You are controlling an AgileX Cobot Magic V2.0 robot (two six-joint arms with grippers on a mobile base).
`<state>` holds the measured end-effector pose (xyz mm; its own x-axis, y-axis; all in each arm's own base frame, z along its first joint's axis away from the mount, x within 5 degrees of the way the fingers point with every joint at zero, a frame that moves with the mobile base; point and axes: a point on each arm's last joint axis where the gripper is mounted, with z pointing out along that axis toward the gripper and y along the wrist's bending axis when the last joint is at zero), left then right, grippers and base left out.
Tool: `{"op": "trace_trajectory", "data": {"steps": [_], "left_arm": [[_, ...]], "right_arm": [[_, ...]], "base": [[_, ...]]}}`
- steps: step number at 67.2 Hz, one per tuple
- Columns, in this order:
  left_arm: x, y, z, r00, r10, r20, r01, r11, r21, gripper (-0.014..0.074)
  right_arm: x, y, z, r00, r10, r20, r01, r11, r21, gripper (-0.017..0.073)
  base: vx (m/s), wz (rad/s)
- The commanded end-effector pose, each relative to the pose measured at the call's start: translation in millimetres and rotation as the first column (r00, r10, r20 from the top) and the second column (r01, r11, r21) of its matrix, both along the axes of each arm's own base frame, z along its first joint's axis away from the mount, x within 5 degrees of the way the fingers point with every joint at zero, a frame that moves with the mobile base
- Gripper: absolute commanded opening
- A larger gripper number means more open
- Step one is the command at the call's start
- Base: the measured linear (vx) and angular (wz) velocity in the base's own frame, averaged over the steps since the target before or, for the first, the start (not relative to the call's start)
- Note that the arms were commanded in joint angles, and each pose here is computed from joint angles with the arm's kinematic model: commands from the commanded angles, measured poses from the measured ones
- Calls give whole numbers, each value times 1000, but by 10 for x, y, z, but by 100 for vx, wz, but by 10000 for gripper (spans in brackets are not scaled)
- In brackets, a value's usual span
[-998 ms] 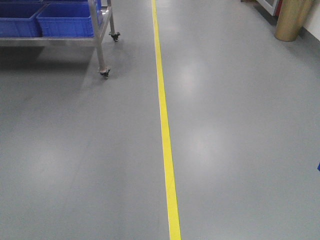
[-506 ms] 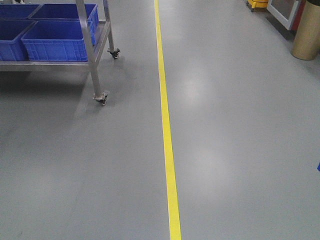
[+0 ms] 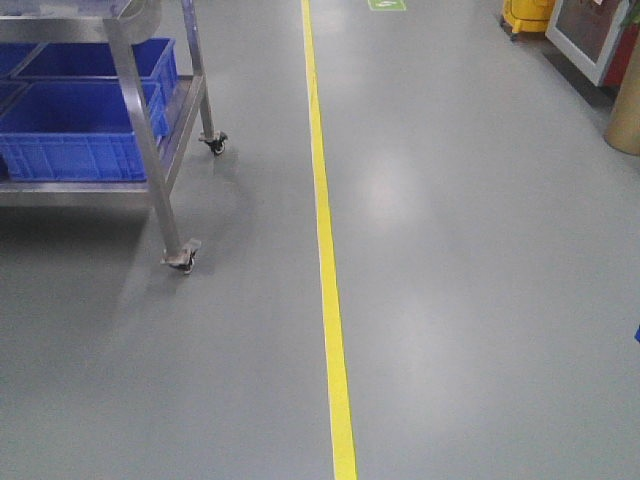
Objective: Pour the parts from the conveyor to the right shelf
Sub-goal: 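Drive along the yellow-lined aisle toward the shelf racks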
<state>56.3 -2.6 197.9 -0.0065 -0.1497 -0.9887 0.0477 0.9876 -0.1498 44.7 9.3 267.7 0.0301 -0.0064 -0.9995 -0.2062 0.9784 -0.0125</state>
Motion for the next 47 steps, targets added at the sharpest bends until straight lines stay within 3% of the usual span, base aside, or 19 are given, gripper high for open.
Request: {"op": "trace_trajectory", "data": {"steps": [1,47], "left_arm": [[1,-4,-1,998,-5,60,6,1000,-16,-6],[1,-4,-1,998,-5,60,6,1000,-16,-6]], "right_arm": [[-13,-2,160,995,-1,97,0,1000,9,-4],[-11,-2,160,995,-1,97,0,1000,9,-4]], "base": [[67,0],[57,8]]}}
